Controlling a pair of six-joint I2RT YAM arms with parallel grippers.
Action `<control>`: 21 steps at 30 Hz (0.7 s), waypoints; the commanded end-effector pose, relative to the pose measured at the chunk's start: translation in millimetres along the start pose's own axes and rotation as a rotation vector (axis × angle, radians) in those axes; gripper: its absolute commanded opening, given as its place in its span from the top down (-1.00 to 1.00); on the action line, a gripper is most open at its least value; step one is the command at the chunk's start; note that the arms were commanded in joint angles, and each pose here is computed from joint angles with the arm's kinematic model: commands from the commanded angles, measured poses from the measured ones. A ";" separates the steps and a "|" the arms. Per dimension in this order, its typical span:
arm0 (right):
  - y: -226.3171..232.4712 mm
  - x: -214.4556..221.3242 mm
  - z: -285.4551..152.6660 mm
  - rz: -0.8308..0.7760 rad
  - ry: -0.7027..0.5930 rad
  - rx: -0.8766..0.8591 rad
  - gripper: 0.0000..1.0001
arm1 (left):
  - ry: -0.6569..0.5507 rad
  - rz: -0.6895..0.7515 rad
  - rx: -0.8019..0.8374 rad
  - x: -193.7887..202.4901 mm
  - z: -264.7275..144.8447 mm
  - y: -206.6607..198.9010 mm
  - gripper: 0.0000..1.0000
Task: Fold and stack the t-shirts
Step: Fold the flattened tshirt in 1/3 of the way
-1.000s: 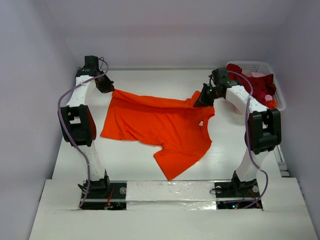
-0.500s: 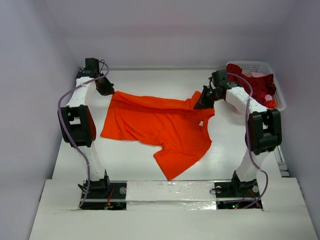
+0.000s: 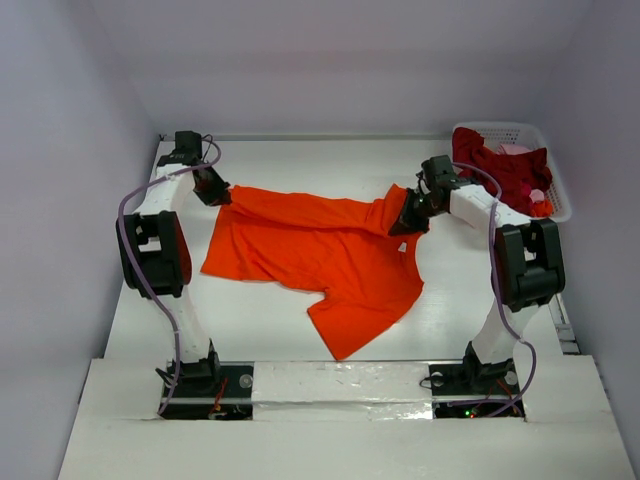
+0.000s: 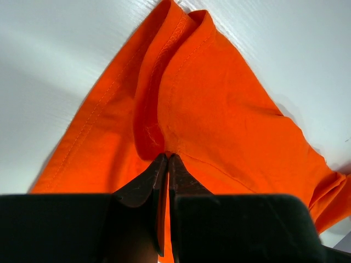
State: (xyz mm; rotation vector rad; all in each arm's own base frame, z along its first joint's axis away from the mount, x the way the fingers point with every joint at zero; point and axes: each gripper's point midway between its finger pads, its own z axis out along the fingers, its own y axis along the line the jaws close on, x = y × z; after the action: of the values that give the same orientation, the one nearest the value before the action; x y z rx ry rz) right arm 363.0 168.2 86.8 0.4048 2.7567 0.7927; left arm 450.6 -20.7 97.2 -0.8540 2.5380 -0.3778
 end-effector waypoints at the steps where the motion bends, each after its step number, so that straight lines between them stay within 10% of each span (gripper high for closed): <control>1: 15.6 -3.1 -5.8 -0.065 -0.047 -0.039 1.00 | -0.079 0.016 0.039 -14.1 -26.7 -12.0 1.00; 21: 23.9 3.2 -0.5 -0.106 -0.036 -0.031 1.00 | -0.054 -0.009 -0.053 -5.3 -17.6 25.7 1.00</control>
State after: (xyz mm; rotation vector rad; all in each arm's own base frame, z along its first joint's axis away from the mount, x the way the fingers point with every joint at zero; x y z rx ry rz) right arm 356.3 181.5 82.3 0.3245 2.7681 0.7813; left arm 435.8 -4.0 84.3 -0.9039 2.5536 -0.3092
